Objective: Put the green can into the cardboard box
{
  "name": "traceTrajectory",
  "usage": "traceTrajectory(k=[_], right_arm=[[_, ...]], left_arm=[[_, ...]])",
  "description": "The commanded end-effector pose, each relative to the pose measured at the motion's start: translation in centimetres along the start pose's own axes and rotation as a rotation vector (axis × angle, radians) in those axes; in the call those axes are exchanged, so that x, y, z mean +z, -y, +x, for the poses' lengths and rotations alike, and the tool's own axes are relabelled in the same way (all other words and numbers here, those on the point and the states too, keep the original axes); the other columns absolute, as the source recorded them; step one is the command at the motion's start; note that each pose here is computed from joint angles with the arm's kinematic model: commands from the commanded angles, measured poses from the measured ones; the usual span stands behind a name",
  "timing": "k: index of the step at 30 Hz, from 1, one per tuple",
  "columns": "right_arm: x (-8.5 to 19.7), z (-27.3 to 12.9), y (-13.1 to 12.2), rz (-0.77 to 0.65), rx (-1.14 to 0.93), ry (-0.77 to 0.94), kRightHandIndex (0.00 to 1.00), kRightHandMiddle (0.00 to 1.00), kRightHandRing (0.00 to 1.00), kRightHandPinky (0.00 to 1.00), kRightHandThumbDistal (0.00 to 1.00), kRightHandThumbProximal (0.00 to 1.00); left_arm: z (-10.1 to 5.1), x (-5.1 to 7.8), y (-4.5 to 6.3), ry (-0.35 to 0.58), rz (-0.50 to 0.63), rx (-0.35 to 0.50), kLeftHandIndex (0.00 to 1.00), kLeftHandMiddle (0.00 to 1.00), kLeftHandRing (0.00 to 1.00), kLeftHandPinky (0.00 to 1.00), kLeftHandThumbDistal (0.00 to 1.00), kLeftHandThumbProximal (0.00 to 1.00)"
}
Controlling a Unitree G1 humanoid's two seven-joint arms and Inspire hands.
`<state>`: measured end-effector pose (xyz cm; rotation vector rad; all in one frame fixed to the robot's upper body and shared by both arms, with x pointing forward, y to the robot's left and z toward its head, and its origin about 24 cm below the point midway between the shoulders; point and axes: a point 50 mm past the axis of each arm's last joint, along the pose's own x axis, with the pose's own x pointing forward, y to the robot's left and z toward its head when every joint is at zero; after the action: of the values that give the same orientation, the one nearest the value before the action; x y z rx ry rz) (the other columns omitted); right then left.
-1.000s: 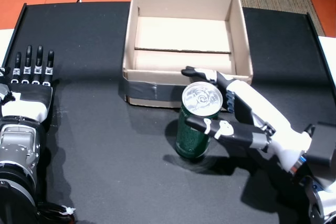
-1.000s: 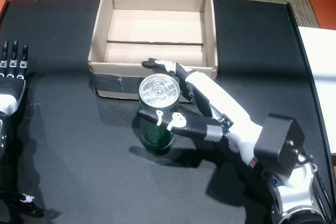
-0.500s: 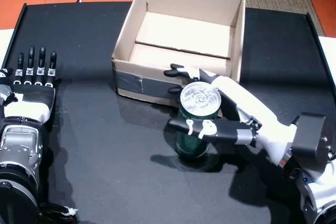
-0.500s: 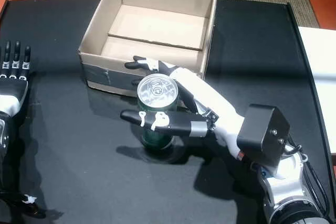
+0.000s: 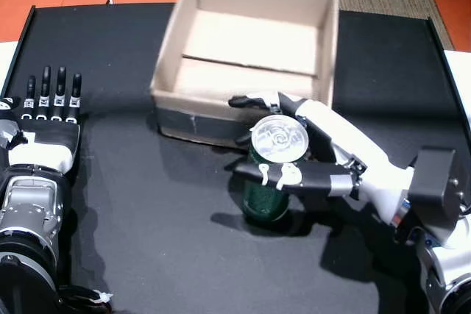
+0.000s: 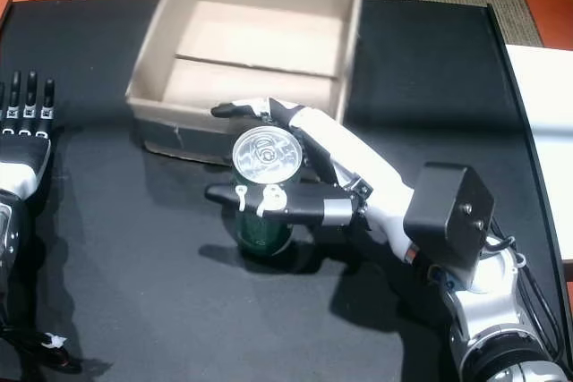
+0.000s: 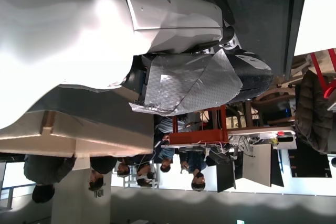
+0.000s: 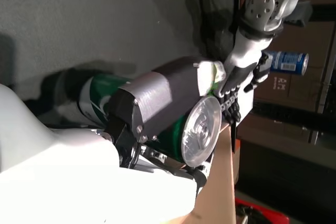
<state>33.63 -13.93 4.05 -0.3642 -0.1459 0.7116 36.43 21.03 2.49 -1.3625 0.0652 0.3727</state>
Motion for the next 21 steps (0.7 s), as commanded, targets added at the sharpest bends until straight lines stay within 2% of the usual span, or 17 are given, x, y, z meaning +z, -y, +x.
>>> traceTrajectory(k=[1, 3, 6, 7, 13, 15, 21], right_arm=[[-1.92, -0.78, -1.19, -0.009, 0.059, -0.133, 0.34, 0.37, 0.43, 0.60, 0.85, 0.21], [-1.92, -0.76, -1.03, -0.025, 0.045, -0.140, 0.31, 0.35, 0.39, 0.59, 0.80, 0.23], [-1.92, -0.78, -0.84, -0.031, 0.033, -0.144, 0.35, 0.37, 0.41, 0.58, 0.77, 0.28], [-1.92, -0.82, -0.80, -0.027, 0.032, -0.142, 0.36, 0.38, 0.41, 0.57, 0.73, 0.29], [-2.09, -0.96, -0.63, -0.009, 0.027, -0.155, 0.38, 0.38, 0.41, 0.57, 0.60, 0.27], [-2.15, -0.99, -0.58, -0.011, 0.026, -0.163, 0.39, 0.38, 0.40, 0.56, 0.55, 0.26], [-2.19, -1.07, -0.68, -0.015, 0.031, -0.161, 0.38, 0.36, 0.38, 0.56, 0.50, 0.28]], left_arm=[[0.01, 0.03, 0.03, 0.011, -0.015, 0.004, 0.58, 0.63, 0.75, 0.86, 0.00, 1.00], [0.03, 0.02, 0.10, 0.013, -0.022, 0.004, 0.58, 0.63, 0.74, 0.85, 0.00, 1.00], [0.07, 0.01, 0.22, 0.013, -0.030, 0.007, 0.58, 0.64, 0.75, 0.84, 0.00, 1.00], [0.09, 0.01, 0.27, 0.013, -0.029, 0.009, 0.59, 0.65, 0.76, 0.85, 0.00, 1.00], [0.11, 0.01, 0.37, 0.013, -0.020, 0.004, 0.59, 0.66, 0.76, 0.88, 0.00, 1.00], [0.10, 0.00, 0.36, 0.012, -0.024, 0.001, 0.59, 0.66, 0.76, 0.86, 0.00, 1.00], [0.07, 0.03, 0.22, 0.012, -0.037, 0.002, 0.60, 0.66, 0.76, 0.86, 0.00, 1.00]])
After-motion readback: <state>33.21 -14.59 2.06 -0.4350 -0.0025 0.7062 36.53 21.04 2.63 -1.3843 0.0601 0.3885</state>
